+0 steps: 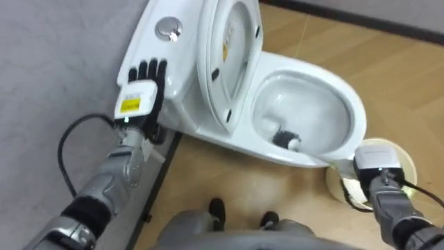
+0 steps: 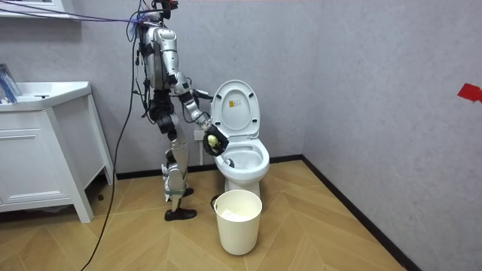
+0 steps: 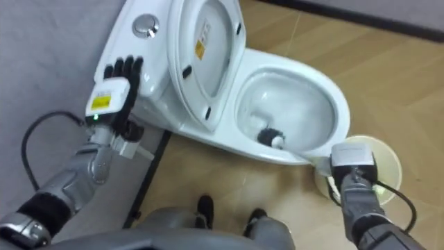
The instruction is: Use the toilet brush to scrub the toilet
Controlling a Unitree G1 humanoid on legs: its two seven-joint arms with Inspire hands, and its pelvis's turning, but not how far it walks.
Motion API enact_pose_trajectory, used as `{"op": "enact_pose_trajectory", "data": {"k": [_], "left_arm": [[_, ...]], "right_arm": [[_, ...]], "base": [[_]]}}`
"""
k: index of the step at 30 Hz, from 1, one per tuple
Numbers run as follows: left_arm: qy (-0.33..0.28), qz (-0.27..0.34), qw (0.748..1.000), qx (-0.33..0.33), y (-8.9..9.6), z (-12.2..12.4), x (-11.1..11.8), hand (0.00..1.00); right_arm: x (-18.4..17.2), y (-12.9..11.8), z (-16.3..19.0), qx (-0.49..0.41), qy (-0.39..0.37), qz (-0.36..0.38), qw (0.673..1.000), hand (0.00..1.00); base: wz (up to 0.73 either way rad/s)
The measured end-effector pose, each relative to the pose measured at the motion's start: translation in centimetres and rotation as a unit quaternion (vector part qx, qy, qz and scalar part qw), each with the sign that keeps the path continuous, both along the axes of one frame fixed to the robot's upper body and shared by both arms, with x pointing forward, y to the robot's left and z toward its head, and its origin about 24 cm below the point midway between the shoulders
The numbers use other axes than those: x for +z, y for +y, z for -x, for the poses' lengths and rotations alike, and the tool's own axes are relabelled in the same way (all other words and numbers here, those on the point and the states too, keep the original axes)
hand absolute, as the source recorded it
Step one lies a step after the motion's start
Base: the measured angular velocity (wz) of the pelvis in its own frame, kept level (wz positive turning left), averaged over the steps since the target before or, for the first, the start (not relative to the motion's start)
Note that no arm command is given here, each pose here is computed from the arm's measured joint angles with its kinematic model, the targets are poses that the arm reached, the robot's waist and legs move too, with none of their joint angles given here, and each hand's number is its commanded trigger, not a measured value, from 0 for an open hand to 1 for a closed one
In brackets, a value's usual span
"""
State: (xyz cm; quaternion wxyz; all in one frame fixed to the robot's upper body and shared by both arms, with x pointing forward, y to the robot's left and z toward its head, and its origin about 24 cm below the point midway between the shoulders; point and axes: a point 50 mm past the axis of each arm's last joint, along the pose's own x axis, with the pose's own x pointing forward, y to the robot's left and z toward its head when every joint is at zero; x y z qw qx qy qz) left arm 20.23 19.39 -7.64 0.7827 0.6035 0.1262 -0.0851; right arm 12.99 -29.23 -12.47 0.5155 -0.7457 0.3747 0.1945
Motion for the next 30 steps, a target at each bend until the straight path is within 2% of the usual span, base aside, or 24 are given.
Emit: {"op": "enact_pose_trajectory", "data": {"k": [6,11,13,15,16,17,18,19,21,24,27,30], "left_arm": [[0.042,-0.018,0.998,0.036,1.7,4.3,-1.5,0.0],[0.077,-0.006,0.992,0.104,2.9,7.5,-2.6,0.0],[0.14,-0.017,0.981,0.135,3.6,9.3,-4.0,0.0],[0.248,-0.015,0.948,0.198,4.9,13.1,-6.0,0.0],[0.275,-0.013,0.937,0.216,5.2,14.1,-6.4,0.0],[0.319,-0.001,0.914,0.253,5.7,16.1,-7.0,0.0],[0.349,0.021,0.889,0.295,6.1,17.7,-7.3,0.0],[0.361,0.03,0.878,0.314,6.3,18.4,-7.4,0.0],[0.388,0.066,0.839,0.376,6.8,20.5,-7.6,0.0],[0.398,0.1,0.81,0.419,7.0,21.5,-7.7,0.0],[0.399,0.126,0.792,0.446,7.1,21.8,-7.8,0.0],[0.397,0.141,0.786,0.453,7.0,21.5,-7.8,0.0]], "right_arm": [[-1.5,0.5,4.3,-0.119,0.028,-0.049,0.991,1.0],[-2.3,1.7,5.5,-0.188,0.046,-0.089,0.977,1.0],[-2.4,1.9,5.9,-0.207,0.056,-0.102,0.971,1.0],[-2.5,2.0,6.1,-0.232,0.065,-0.119,0.963,1.0],[-2.6,2.0,6.2,-0.24,0.067,-0.122,0.961,1.0],[-2.7,2.2,6.3,-0.251,0.07,-0.128,0.957,1.0],[-2.7,2.2,6.4,-0.26,0.071,-0.131,0.954,1.0],[-2.8,2.2,6.5,-0.263,0.072,-0.133,0.953,1.0],[-2.8,2.2,6.7,-0.283,0.069,-0.141,0.946,1.0],[-2.8,2.0,6.9,-0.314,0.062,-0.153,0.935,1.0],[-2.9,1.9,7.3,-0.352,0.049,-0.173,0.919,1.0],[-3.1,1.9,8.2,-0.419,0.03,-0.193,0.887,1.0]], "base": [[0.11],[-0.05],[-0.08],[0.09],[0.28],[0.28],[0.29],[0.26],[0.2],[0.19],[0.02],[0.0]]}}
